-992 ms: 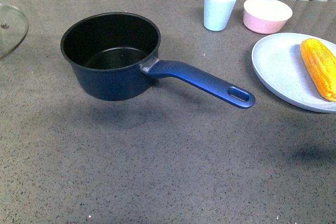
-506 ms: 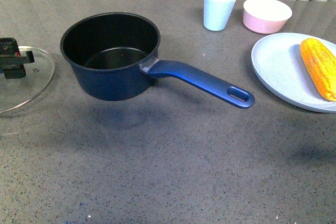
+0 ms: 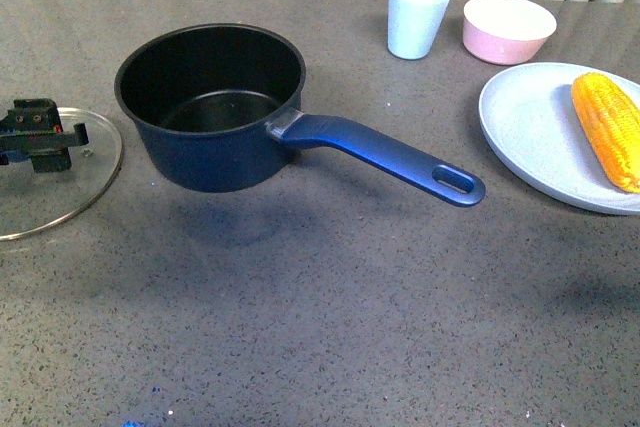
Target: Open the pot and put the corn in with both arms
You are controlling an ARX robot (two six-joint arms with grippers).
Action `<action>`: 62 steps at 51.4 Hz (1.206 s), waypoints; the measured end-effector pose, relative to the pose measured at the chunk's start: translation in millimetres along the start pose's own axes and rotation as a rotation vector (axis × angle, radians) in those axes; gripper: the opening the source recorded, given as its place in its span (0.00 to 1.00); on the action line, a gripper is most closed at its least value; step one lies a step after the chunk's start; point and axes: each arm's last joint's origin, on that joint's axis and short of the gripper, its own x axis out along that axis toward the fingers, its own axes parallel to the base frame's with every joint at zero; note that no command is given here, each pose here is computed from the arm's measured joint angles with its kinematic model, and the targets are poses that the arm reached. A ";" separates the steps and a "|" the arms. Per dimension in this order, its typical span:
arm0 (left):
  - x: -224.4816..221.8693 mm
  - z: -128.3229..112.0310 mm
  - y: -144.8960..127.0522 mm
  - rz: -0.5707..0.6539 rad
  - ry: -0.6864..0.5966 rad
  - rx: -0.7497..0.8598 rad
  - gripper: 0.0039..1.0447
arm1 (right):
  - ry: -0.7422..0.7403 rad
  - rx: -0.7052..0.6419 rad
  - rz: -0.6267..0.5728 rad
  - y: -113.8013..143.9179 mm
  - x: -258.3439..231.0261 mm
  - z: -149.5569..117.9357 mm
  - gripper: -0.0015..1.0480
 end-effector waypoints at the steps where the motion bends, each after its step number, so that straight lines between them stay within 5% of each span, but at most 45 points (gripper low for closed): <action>1: 0.1 -0.3 -0.3 0.001 -0.001 -0.001 0.58 | 0.000 0.000 0.000 0.0 0.0 0.0 0.91; 7: -1.0 -1.9 -2.5 -0.004 0.003 -0.005 0.58 | 0.000 0.000 0.000 0.0 0.0 0.0 0.91; 17: -12.9 -9.7 -7.3 -0.041 0.034 -0.021 0.93 | 0.000 0.000 0.000 0.0 0.0 0.0 0.91; 55: -94.6 45.7 16.6 -0.104 -0.118 -0.140 0.91 | 0.000 0.000 0.000 0.0 0.0 0.0 0.91; 62: -103.5 32.3 17.1 -0.171 -0.222 -0.064 0.70 | 0.000 0.000 0.000 0.0 0.0 0.0 0.91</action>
